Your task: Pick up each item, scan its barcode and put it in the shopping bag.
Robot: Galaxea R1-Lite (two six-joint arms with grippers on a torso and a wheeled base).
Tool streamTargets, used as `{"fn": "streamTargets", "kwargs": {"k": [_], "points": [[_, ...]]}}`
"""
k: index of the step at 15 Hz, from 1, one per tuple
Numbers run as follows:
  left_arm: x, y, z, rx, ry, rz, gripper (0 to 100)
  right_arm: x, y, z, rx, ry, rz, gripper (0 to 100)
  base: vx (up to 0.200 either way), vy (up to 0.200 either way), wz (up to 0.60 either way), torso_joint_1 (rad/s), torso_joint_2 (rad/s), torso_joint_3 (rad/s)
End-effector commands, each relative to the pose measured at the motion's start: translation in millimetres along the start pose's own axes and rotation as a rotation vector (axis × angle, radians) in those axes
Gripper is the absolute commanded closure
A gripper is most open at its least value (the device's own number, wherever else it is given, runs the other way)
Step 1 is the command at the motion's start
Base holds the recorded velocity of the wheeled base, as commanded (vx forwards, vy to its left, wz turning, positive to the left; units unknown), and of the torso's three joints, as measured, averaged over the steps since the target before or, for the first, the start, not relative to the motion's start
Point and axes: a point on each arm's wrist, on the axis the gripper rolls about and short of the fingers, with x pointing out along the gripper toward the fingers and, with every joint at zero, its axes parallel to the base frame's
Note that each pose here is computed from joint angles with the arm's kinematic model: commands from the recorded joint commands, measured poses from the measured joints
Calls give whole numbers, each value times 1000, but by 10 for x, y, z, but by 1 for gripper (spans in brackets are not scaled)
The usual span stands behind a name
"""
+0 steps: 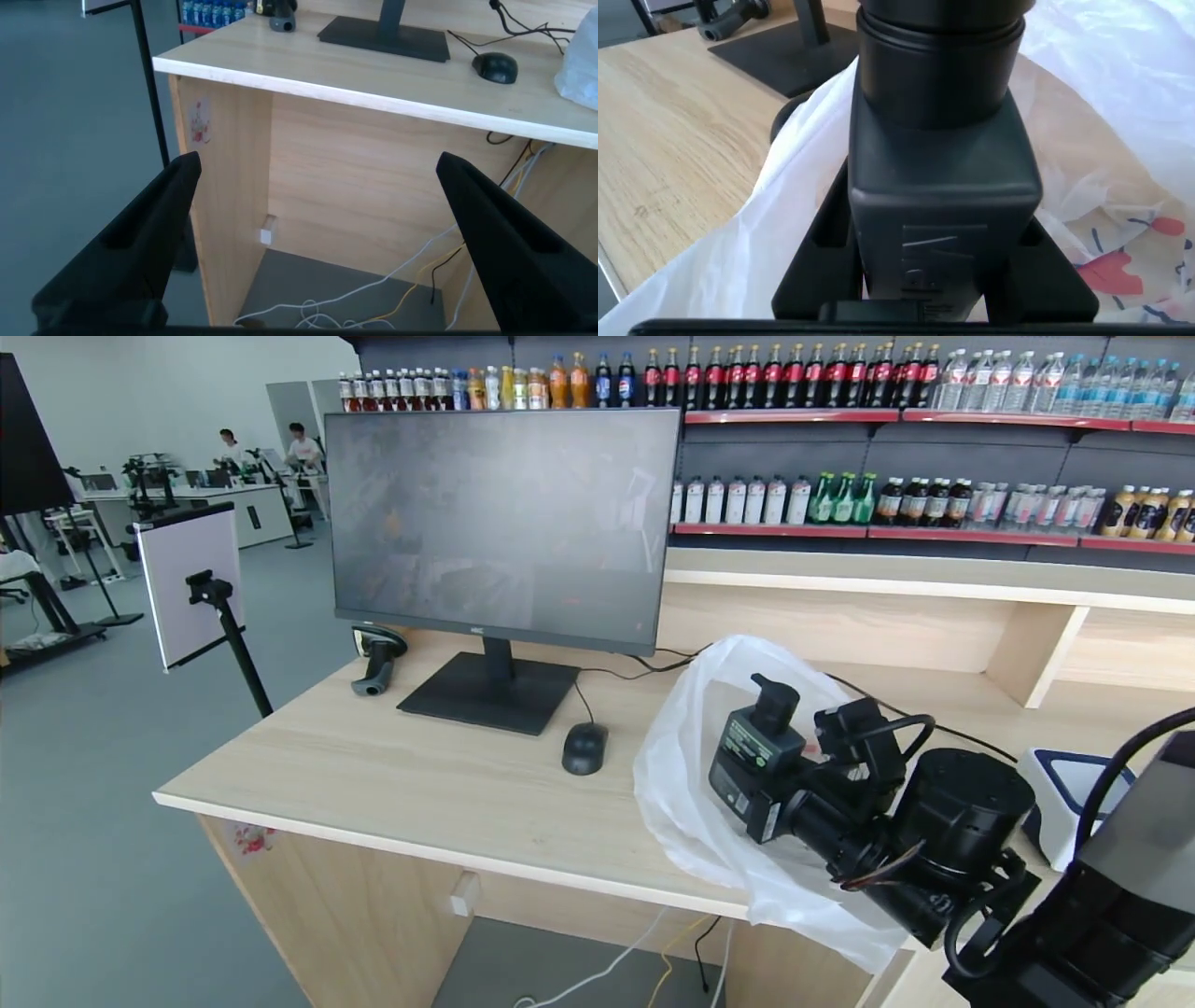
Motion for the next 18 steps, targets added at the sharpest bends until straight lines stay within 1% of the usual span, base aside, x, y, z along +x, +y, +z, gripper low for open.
{"fn": "streamTargets", "kwargs": {"k": [1,6,12,18], "points": [[0,0,0,-1,0,0,0,60,5,-117,-1,31,0,100,0,0,0,0,0,0],[0,0,0,-1,0,0,0,101,7,-198,-15,53,1,100,0,0,0,0,0,0],[0,0,0,-1,0,0,0,139,18,-363,-17,103,5,100,0,0,0,0,0,0],[0,0,0,-1,0,0,0,133,17,-408,-21,120,5,100,0,0,0,0,0,0]]}}
